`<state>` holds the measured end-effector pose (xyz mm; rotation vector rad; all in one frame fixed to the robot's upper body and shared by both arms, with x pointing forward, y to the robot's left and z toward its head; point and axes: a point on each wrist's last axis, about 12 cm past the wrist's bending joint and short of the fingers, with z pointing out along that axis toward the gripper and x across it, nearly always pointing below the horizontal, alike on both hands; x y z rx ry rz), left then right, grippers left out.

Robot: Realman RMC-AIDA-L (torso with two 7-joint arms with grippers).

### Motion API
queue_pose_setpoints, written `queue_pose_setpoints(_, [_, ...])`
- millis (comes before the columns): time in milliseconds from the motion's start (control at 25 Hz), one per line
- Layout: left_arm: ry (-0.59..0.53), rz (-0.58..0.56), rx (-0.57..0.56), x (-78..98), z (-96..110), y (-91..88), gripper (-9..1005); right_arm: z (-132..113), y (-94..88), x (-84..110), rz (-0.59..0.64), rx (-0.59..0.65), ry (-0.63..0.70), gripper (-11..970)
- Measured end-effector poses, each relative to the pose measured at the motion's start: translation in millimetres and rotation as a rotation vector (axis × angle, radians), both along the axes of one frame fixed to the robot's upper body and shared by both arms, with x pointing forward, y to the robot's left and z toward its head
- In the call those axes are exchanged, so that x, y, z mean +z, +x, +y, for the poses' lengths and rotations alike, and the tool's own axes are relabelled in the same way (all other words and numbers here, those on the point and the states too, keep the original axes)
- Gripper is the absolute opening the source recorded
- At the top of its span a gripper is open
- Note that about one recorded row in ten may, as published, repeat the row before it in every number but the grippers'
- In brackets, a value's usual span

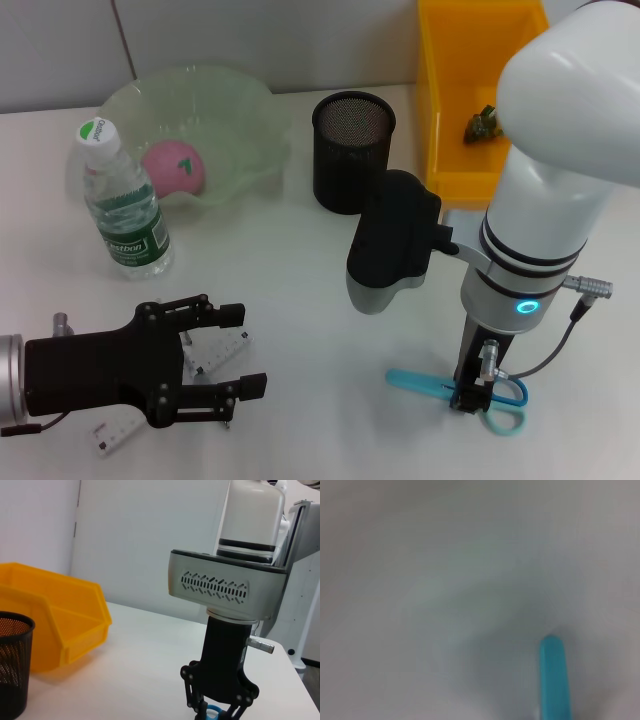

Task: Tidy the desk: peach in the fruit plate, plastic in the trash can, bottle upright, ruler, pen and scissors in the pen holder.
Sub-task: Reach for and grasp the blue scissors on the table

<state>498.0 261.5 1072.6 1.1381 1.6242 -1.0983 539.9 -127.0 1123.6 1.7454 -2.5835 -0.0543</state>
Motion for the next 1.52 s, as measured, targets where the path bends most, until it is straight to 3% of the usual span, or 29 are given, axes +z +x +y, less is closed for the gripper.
queue_pose_setpoints(1520, [-0.001,-0.004,-0.002,0.2,-1.0,0.3,831,-0.1,2.2,1.0,-0.012,-0.010,0.015,237])
